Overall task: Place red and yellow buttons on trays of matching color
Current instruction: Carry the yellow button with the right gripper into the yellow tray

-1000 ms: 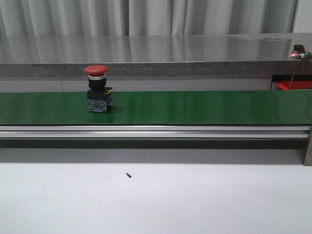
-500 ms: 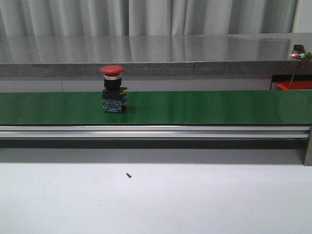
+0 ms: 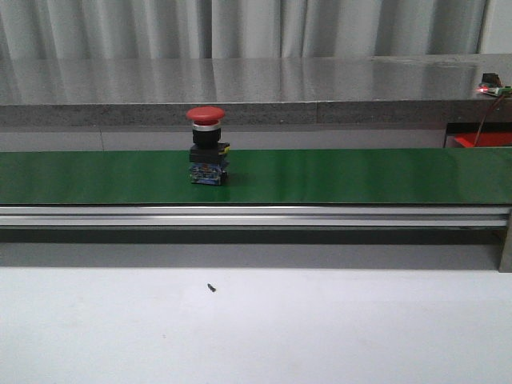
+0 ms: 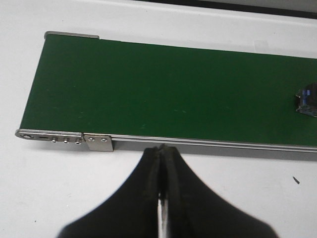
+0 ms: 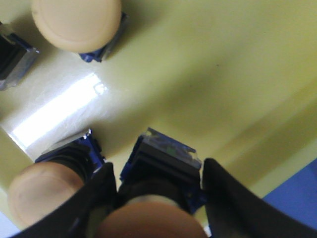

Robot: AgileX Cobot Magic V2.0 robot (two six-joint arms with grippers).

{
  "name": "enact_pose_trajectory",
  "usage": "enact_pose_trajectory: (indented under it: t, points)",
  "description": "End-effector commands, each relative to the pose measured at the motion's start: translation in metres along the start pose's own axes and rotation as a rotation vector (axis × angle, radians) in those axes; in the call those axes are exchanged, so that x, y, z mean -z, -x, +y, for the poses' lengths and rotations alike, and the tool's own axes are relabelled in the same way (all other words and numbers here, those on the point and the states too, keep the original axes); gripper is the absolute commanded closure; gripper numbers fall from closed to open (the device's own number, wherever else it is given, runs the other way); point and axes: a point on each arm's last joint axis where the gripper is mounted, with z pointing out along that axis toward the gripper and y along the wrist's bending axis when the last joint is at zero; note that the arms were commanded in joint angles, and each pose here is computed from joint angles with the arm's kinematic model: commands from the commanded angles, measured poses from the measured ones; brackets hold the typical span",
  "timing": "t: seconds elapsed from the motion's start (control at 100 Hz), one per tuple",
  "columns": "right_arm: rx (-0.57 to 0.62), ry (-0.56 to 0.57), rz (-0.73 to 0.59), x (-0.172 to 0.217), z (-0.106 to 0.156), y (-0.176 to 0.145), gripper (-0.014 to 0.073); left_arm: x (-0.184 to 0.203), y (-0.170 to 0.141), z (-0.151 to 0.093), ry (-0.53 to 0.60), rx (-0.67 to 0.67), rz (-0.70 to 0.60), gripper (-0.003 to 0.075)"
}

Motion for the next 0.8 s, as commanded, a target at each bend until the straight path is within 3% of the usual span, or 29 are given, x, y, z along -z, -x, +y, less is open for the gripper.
enact_pose_trajectory:
  t: [0.0, 0.34, 0.79]
  points:
    - [0.004, 0.003, -0.098, 0.012, -0.003, 0.006, 0.0391, 0.01, 0.011, -0.004, -0.018, 0.005, -0.097, 0.074]
    - [-0.171, -0.012, -0.083, 0.002, -0.026, 0.003, 0.0391, 0.01, 0.011, -0.004, -0.018, 0.005, -0.096, 0.074]
    - [-0.186, -0.015, 0.035, -0.029, -0.021, 0.004, 0.0391, 0.01, 0.011, -0.004, -0.018, 0.005, -0.096, 0.074]
